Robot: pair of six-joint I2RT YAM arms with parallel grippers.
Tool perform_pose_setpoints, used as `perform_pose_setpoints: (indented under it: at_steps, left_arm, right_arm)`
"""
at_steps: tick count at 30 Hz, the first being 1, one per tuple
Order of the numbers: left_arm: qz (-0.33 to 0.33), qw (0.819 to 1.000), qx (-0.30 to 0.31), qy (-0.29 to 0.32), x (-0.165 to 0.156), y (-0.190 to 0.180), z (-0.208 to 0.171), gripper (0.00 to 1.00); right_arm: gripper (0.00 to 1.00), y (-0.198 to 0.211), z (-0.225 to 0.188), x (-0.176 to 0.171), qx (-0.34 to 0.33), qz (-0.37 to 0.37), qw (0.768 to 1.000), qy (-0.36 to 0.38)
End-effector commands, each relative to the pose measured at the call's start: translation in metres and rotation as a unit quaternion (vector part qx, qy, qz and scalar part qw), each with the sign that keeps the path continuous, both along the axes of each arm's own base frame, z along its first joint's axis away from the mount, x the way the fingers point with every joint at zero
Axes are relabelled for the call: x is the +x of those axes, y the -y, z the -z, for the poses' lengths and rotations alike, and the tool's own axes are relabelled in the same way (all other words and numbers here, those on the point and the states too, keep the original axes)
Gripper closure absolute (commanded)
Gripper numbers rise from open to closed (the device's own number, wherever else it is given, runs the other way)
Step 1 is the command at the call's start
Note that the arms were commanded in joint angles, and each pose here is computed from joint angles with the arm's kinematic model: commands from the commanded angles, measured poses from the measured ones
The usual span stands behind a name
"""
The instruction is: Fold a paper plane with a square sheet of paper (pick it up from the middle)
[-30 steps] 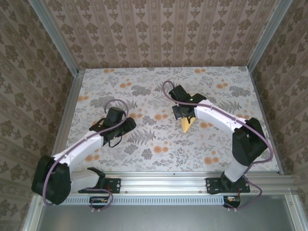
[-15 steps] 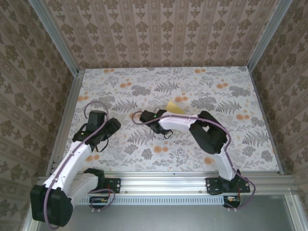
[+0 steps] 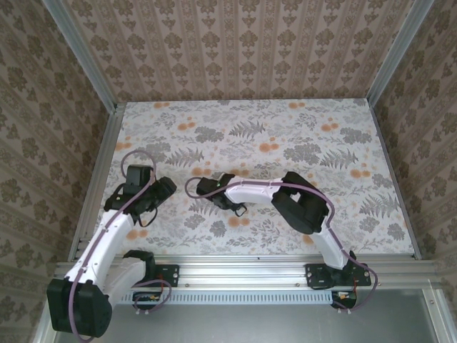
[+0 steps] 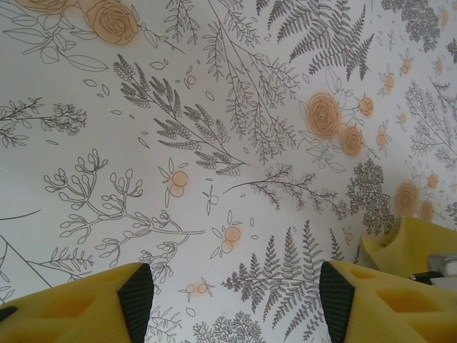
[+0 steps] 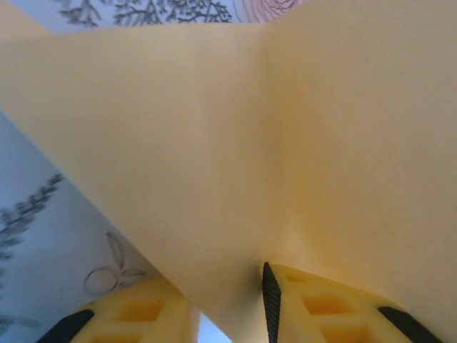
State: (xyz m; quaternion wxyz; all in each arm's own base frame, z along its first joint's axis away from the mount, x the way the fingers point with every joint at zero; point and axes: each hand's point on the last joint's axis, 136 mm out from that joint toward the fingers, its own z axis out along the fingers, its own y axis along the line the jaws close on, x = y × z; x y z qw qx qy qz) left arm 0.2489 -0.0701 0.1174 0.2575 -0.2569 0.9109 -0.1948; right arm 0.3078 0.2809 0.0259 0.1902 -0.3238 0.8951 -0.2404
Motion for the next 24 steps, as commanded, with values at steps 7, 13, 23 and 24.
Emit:
perform_pose_setpoints:
  at_steps: [7,13,23,24]
  left_arm:
    - [0.023,0.999,-0.026,0.008,0.004,0.011,-0.006,0.33]
    - [0.034,0.999,-0.037,0.002,0.004,0.021,0.002,0.33]
    - [0.080,0.996,-0.029,-0.018,-0.006,0.057,0.024,0.31]
    - [0.084,0.996,-0.026,-0.022,-0.007,0.061,0.027,0.31]
  right_arm:
    - [0.57,-0.052,-0.073,-0.054,0.233,-0.028,0.967,-0.097]
    - [0.53,-0.039,-0.109,-0.056,0.327,-0.011,0.940,-0.094]
    - [0.62,0.061,-0.047,-0.030,0.322,0.118,0.929,-0.138]
    - [0.63,0.064,-0.043,-0.030,0.319,0.118,0.929,-0.144]
